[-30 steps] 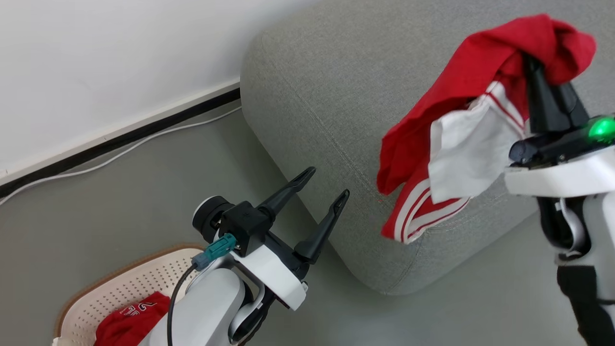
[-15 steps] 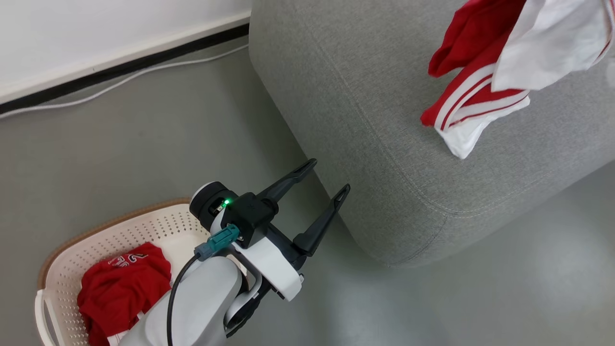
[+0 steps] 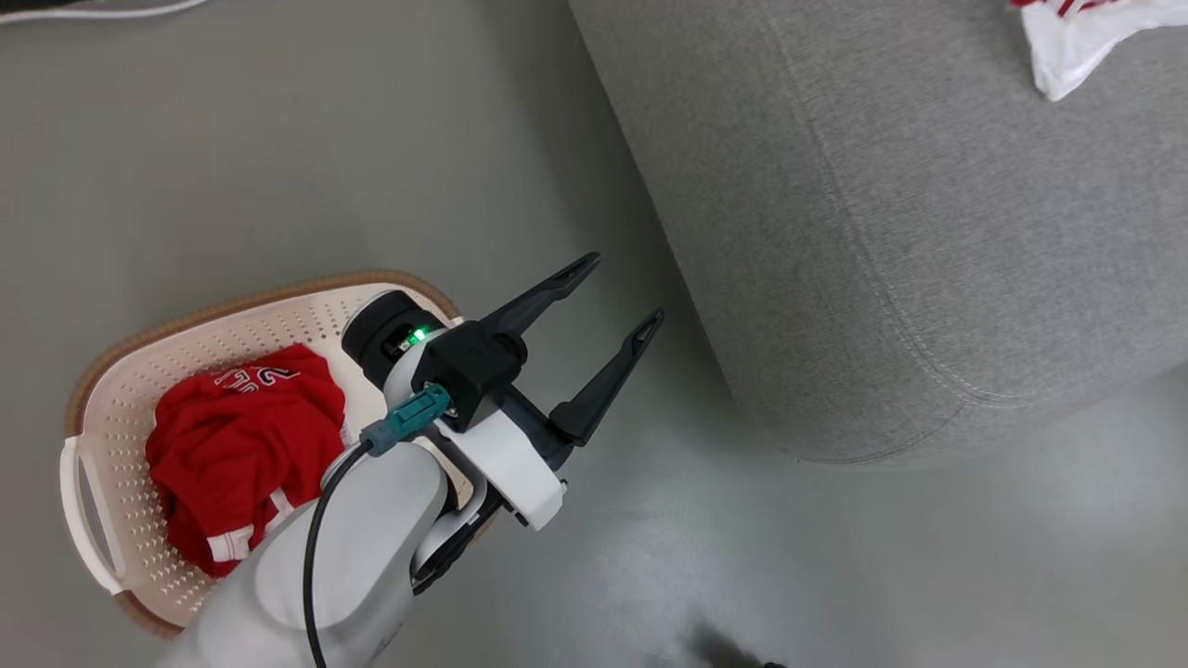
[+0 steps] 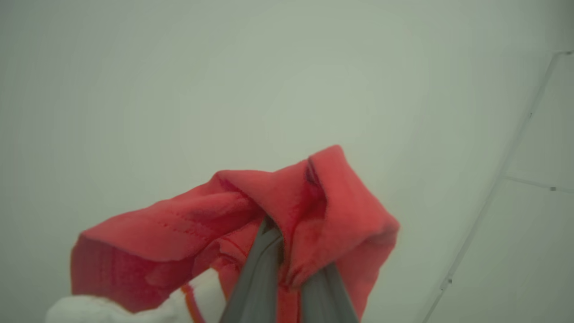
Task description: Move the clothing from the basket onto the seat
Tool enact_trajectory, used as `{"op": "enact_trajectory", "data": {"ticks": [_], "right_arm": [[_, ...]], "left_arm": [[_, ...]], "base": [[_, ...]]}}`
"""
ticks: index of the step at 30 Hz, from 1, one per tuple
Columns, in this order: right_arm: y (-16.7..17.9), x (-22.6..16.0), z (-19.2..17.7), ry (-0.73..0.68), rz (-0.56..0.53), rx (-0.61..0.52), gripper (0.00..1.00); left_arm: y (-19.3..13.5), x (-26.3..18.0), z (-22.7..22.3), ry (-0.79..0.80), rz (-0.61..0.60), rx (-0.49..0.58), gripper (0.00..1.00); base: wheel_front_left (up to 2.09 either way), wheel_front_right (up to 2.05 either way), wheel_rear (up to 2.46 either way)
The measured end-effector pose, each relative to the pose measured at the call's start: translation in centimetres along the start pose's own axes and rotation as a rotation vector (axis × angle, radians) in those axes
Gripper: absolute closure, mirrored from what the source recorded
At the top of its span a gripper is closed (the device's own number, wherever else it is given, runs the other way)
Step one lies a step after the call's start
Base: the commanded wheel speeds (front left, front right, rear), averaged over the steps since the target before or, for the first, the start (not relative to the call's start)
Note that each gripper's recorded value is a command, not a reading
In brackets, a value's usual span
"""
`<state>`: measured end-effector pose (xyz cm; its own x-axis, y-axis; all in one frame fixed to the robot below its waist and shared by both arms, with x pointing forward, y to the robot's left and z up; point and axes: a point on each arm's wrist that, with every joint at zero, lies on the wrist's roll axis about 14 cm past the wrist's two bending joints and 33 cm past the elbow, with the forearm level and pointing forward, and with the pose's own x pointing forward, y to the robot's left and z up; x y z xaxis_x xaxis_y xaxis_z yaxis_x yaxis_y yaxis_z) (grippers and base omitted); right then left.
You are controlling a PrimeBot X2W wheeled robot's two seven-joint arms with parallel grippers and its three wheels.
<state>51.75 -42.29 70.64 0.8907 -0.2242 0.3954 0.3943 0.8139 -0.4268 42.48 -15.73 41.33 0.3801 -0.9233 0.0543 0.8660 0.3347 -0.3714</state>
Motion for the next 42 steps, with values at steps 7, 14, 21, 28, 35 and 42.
{"op": "enact_trajectory", "data": {"ticks": [7, 14, 21, 28, 35, 42], "right_arm": [[-1.3, 2.2, -4.1, 0.072, -0.113, 0.040, 1.00], [-1.3, 1.7, -11.3, 0.235, -0.210, 0.089, 1.00], [5.1, -2.3, -20.4, 0.507, -0.172, 0.208, 1.00], [10.8, -7.5, -25.1, 0.731, -0.103, 0.309, 1.00], [12.5, -13.2, -27.1, 0.867, -0.074, 0.346, 1.00], [13.7, -15.2, -26.6, 0.857, -0.057, 0.405, 0.00]], "left_arm": [[2.5, -1.3, -1.9, 0.023, 0.063, -0.037, 0.00], [4.7, -3.0, -3.5, 0.051, 0.127, -0.060, 0.00], [5.9, -4.2, -5.1, 0.079, 0.167, -0.085, 0.00], [6.0, -4.2, -4.9, 0.078, 0.174, -0.081, 0.00], [5.4, -3.7, -3.4, 0.050, 0.171, -0.068, 0.00], [5.4, -3.6, -1.7, 0.022, 0.183, -0.043, 0.00]], "base": [[0.00, 0.00, 0.00], [0.00, 0.00, 0.00], [0.00, 0.00, 0.00], [0.00, 0.00, 0.00], [0.00, 0.00, 0.00], [0.00, 0.00, 0.00]]}}
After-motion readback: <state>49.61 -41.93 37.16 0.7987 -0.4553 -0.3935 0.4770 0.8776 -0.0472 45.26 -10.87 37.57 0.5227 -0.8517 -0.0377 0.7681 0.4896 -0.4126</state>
